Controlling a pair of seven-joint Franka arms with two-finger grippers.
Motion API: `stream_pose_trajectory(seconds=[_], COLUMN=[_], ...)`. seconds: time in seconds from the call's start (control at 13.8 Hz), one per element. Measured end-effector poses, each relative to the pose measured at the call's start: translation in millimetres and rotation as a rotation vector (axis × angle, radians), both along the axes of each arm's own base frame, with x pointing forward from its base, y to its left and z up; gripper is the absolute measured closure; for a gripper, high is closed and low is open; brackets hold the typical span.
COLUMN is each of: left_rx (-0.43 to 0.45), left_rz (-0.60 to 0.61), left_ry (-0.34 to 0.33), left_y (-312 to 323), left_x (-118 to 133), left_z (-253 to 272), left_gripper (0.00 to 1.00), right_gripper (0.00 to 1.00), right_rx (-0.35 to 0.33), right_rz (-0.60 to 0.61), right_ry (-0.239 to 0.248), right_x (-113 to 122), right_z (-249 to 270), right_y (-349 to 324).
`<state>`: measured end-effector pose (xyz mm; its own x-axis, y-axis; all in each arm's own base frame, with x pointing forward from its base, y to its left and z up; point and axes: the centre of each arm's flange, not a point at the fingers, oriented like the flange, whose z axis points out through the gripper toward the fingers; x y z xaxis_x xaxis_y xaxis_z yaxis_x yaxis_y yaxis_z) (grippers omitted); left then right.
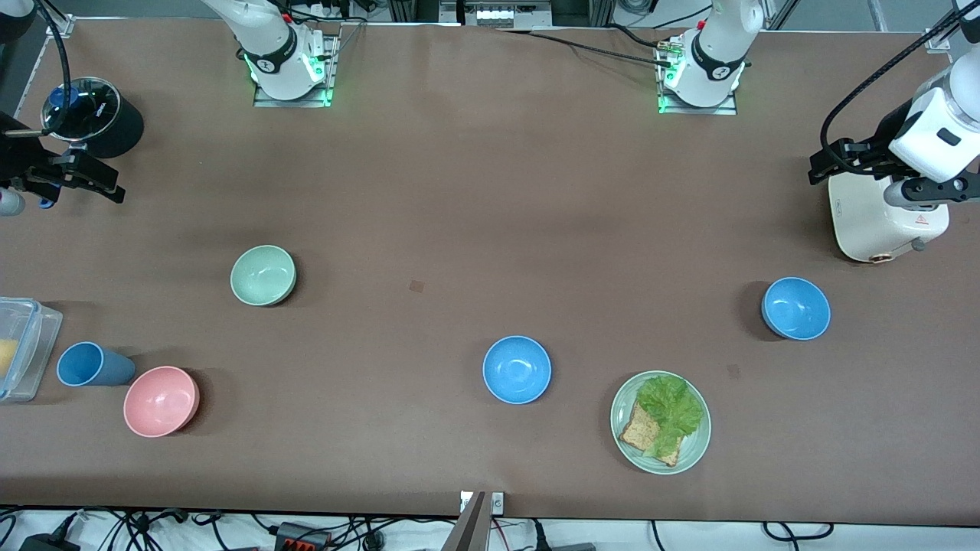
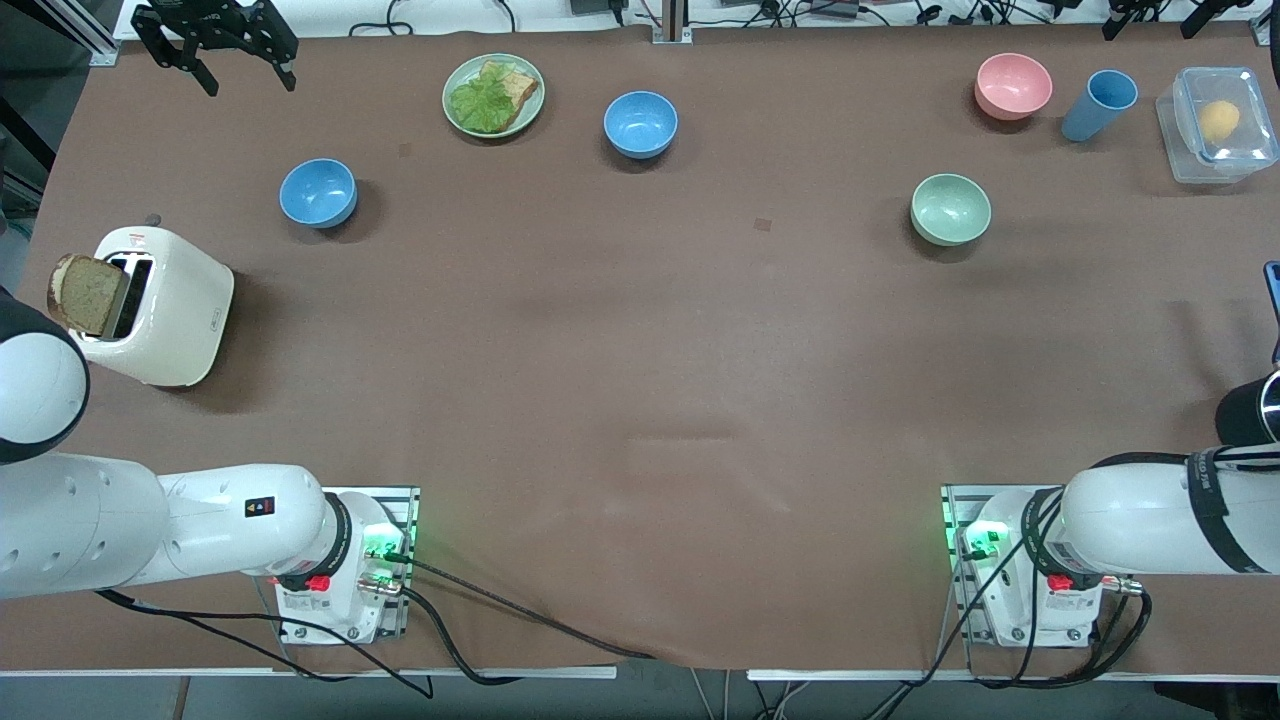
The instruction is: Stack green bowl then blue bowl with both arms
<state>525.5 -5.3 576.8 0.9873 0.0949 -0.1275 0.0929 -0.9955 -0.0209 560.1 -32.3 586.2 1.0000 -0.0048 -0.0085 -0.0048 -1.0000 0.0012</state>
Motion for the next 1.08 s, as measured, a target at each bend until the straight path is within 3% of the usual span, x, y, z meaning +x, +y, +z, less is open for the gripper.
stream_pose_trajectory(seconds=[0.22,0.43,0.79,1.08], left_rx=[-0.005,-0.025,-0.034,-0.054], left_rz=[0.052,0.161,0.216,0.217], left_ry=[0.05,0.108,0.115,0.112], left_y=[28,94,146,151], left_x=[2,15,58,79], left_z=[-18,-62,-175,-248], left_gripper=[0.0,0.0,0.0,0.0], right_gripper=[0.0,0.0,0.0,0.0], right_rx=[-0.001,-0.003,-0.003,-0.003], right_rz=[-0.001,-0.001,0.007,0.009], right_ry=[0.021,0.07,0.162,0.221], right_x=[12,39,64,68], right_z=[-31,-111,-242,-305], right_y=[-1,-3,4,6])
